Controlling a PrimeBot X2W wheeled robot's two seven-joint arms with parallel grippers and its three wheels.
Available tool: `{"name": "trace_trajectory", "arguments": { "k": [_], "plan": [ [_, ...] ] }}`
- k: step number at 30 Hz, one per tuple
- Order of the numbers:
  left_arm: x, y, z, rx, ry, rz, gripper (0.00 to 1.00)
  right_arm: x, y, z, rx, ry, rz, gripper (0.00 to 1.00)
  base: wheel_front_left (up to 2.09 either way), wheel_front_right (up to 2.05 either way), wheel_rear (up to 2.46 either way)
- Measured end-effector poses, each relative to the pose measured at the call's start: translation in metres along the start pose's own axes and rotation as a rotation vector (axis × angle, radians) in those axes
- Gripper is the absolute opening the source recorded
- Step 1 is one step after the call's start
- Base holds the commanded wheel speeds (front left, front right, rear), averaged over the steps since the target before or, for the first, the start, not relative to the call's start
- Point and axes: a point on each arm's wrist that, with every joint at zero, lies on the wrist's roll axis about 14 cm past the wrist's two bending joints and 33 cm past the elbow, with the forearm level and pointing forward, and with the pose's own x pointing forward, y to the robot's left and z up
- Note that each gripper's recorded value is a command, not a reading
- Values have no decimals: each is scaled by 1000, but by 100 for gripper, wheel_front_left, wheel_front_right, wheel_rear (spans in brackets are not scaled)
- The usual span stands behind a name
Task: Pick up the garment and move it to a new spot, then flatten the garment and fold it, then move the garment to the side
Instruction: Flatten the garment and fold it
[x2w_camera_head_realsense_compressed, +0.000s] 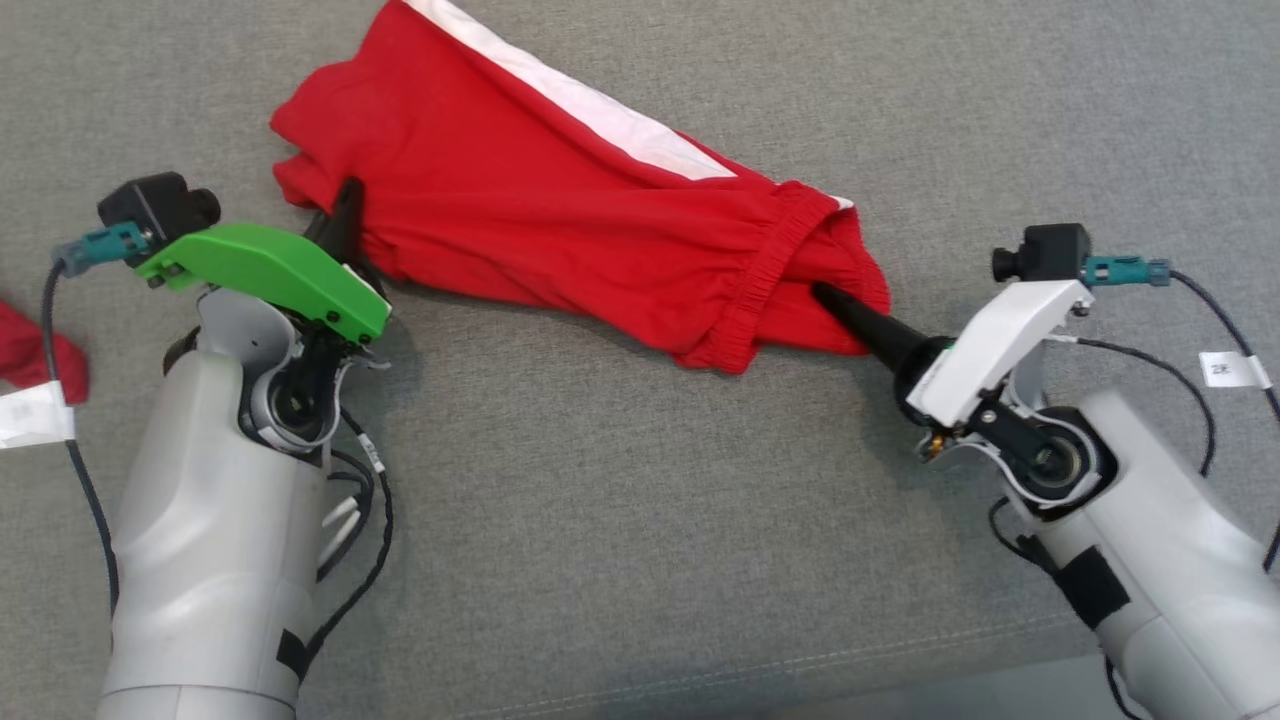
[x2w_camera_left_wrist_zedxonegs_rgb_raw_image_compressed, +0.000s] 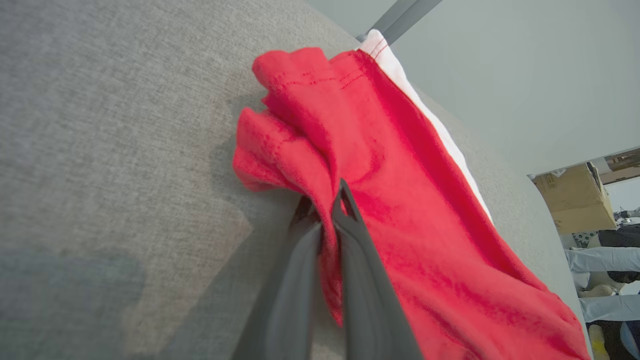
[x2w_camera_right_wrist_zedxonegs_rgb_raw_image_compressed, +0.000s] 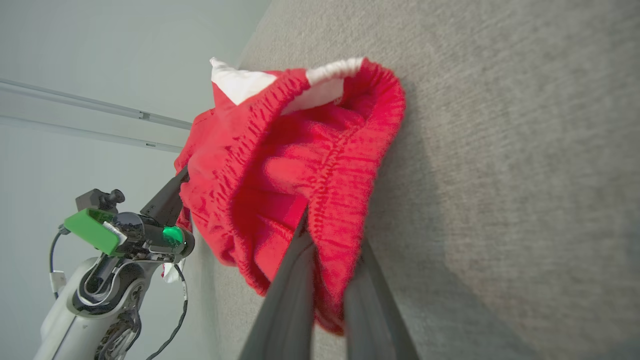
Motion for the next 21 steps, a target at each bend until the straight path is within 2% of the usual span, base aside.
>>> {"name": "trace_trajectory", "arguments": {
  "k": [5, 8, 15, 21],
  "plan": [
    [-16, -4, -2, -39, -34, -24, 0, -11, -19, 5, -71, 91, -45, 0, 0, 0, 0],
    [-28, -2, -5, -25, -48, -32, 0, -17, -28, 6, -118, 158, -71, 0, 0, 0, 0],
    [-63, -9, -35, -114, -20, -90, 0, -29, -49, 11, -253, 295, -143, 0, 0, 0, 0],
    [-97, -7, -62, -152, -1, -97, 0, -32, -50, 4, -280, 374, -149, 0, 0, 0, 0]
  ]
}}
